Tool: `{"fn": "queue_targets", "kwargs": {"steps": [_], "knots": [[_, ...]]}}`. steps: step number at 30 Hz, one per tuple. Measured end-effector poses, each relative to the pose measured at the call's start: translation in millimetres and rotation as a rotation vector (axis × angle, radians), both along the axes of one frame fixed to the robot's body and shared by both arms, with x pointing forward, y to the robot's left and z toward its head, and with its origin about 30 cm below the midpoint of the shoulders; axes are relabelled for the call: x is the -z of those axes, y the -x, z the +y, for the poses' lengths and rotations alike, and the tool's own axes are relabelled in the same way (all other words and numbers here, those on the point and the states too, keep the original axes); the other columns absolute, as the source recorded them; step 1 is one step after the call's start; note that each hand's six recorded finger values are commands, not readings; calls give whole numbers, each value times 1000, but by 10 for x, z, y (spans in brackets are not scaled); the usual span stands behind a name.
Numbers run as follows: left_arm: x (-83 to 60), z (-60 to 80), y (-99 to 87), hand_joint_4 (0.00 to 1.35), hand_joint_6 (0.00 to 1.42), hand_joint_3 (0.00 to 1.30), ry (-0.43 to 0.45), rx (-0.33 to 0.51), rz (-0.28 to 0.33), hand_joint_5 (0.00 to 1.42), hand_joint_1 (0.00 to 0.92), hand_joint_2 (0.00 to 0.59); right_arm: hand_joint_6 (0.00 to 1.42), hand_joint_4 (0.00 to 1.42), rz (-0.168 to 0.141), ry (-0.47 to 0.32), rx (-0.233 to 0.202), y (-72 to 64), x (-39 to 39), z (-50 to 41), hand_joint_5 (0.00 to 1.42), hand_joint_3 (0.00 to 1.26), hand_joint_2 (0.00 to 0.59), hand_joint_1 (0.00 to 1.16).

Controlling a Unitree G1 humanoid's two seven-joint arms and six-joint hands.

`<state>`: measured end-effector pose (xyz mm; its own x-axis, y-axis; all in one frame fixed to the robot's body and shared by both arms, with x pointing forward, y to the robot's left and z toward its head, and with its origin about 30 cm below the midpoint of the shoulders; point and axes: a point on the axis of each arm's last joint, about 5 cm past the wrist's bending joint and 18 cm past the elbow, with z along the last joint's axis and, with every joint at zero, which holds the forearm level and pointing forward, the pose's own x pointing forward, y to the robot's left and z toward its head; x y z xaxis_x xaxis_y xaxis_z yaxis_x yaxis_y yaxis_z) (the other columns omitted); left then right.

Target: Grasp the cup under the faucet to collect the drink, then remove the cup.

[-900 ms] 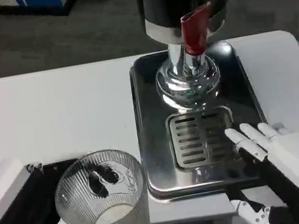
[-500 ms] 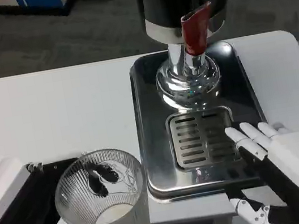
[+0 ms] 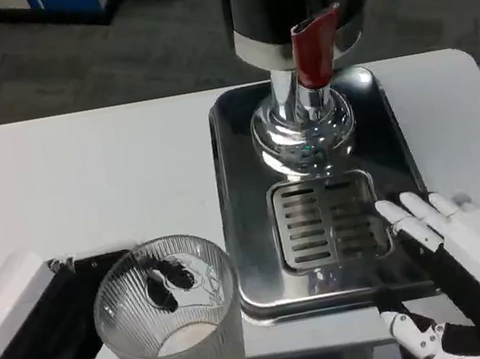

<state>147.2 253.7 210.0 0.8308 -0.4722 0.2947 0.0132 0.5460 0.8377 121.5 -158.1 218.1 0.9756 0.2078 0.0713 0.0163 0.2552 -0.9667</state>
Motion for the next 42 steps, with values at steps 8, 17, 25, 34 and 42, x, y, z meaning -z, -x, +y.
{"fn": "queue_targets", "kwargs": {"steps": [8, 17, 25, 34, 42], "knots": [[8, -143, -200, 1150, 1424, 968, 30, 1, -38, 1332, 635, 0, 0, 0, -19, -30, 87, 86, -51, -134, 0, 53, 525, 305], [17, -262, -575, 1150, 1424, 968, -24, -61, -74, 1332, 637, 0, 0, 0, -28, -67, 145, 166, -70, -268, 0, 54, 525, 304], [6, -427, -905, 1150, 1424, 968, -39, -73, -106, 1332, 638, 0, 0, 0, -32, -98, 172, 198, -76, -359, 0, 54, 521, 301], [90, -580, -1107, 1150, 1424, 968, -41, -66, -81, 1332, 636, 0, 0, 0, -48, -101, 171, 207, -103, -426, 0, 54, 519, 308], [56, -692, -1227, 1137, 1424, 959, -74, -44, -87, 1308, 635, 0, 0, 0, -52, -103, 176, 214, -118, -463, 0, 54, 517, 315]]}}
